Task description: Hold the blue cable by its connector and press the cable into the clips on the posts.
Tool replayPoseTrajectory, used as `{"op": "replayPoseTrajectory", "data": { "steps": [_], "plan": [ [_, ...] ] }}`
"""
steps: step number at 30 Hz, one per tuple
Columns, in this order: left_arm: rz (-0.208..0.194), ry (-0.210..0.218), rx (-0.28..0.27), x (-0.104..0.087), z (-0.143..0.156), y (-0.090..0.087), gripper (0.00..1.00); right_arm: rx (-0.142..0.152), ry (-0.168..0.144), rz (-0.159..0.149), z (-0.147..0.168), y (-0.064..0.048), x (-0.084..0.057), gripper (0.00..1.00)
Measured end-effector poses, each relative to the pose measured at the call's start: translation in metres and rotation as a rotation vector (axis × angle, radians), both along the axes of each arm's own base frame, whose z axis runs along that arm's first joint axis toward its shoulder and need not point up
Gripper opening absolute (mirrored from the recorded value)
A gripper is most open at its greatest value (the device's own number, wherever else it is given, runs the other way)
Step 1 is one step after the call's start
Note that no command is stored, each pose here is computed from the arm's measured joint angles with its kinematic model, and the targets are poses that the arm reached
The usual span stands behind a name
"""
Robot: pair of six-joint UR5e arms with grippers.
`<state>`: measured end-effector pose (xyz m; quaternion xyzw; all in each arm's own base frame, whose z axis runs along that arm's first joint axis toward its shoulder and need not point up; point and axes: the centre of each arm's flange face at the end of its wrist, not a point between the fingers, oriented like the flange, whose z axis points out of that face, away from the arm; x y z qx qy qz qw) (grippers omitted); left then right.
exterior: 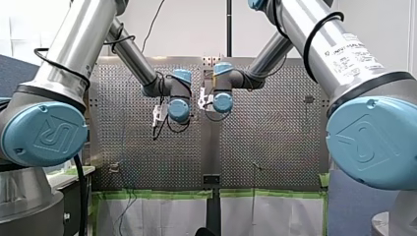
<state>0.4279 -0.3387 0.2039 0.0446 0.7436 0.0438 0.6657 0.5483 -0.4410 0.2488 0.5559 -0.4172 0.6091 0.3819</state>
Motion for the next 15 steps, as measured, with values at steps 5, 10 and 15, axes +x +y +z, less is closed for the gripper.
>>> {"op": "replayPoseTrajectory", "data": {
  "steps": [5, 10, 15],
  "plan": [
    [0.003, 0.009, 0.003, -0.007, -0.018, 0.005, 0.0, 0.002, -0.004, -0.015, -0.016, 0.005, -0.007, 0.0],
    [0.005, 0.013, 0.006, -0.006, -0.037, 0.005, 0.0, 0.006, -0.013, -0.03, -0.032, 0.012, -0.013, 0.0],
    [0.01, 0.013, -0.004, -0.004, -0.057, 0.002, 0.0, 0.013, -0.032, -0.037, -0.046, 0.018, -0.02, 0.0]
  ]
}}
